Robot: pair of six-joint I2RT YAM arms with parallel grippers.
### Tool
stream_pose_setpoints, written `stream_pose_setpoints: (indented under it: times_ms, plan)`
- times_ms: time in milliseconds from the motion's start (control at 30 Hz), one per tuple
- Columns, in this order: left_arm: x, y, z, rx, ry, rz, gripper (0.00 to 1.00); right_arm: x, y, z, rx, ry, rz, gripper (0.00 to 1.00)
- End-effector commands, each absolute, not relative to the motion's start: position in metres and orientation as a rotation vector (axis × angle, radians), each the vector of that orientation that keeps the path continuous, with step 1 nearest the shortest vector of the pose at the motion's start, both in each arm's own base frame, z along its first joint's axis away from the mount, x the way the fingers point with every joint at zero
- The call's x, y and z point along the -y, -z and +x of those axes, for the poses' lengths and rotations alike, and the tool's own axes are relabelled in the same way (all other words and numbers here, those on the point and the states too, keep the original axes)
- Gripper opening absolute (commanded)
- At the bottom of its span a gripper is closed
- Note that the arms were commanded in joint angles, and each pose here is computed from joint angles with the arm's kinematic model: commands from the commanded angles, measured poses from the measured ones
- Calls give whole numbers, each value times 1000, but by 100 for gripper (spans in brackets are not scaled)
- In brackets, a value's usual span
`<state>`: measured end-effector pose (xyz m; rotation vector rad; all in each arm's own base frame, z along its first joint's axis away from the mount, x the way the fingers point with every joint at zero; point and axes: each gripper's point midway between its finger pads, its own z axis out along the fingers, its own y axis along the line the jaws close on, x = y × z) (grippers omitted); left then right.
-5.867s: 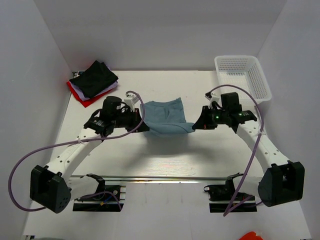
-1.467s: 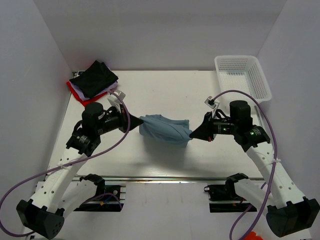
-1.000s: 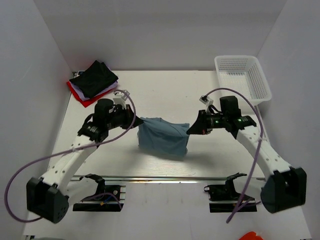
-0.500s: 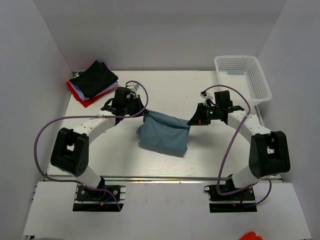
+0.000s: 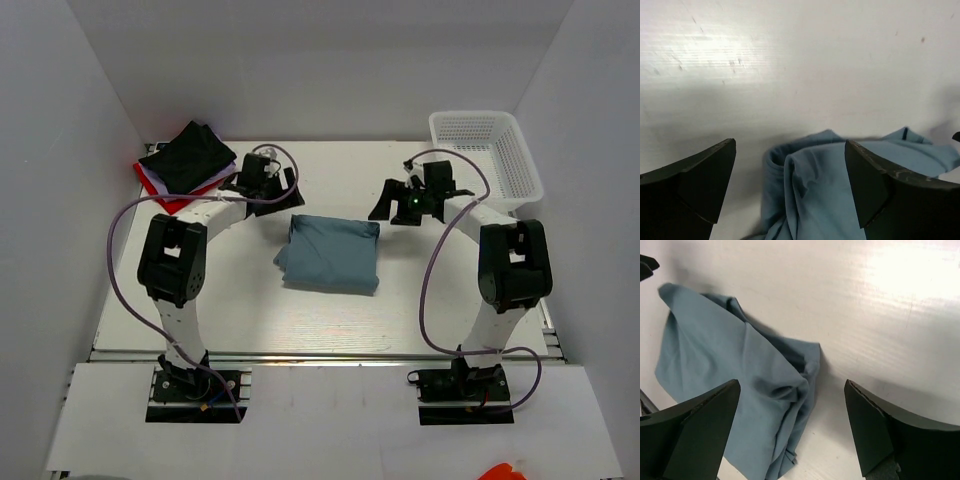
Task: Fold and stack the t-shirts
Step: Fold the long partially folded tshirt into a neat square, then smooth out wrinkles on the folded tshirt
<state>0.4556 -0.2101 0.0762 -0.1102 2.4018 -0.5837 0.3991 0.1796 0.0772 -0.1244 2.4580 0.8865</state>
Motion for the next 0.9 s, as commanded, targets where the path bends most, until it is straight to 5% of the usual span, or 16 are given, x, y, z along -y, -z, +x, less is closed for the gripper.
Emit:
stream_pose_setpoints:
  times_ms: [0,367,600,867]
  plan:
    - [201,-131,474,-2285,537,-121,100,-187,-133,423,-2290,-875,-239,90]
    - [263,-164,424,-2129,997,218,100,-233,-178,349,-2093,-1240,-448,90]
    - [268,-92,439,-2235,1091,134,100,-256,-148,367,-2053,-1448,-327,90]
    - [256,-34,454,-2353,1044,41,100,-232,-56,405,-2218,-1347,100,90]
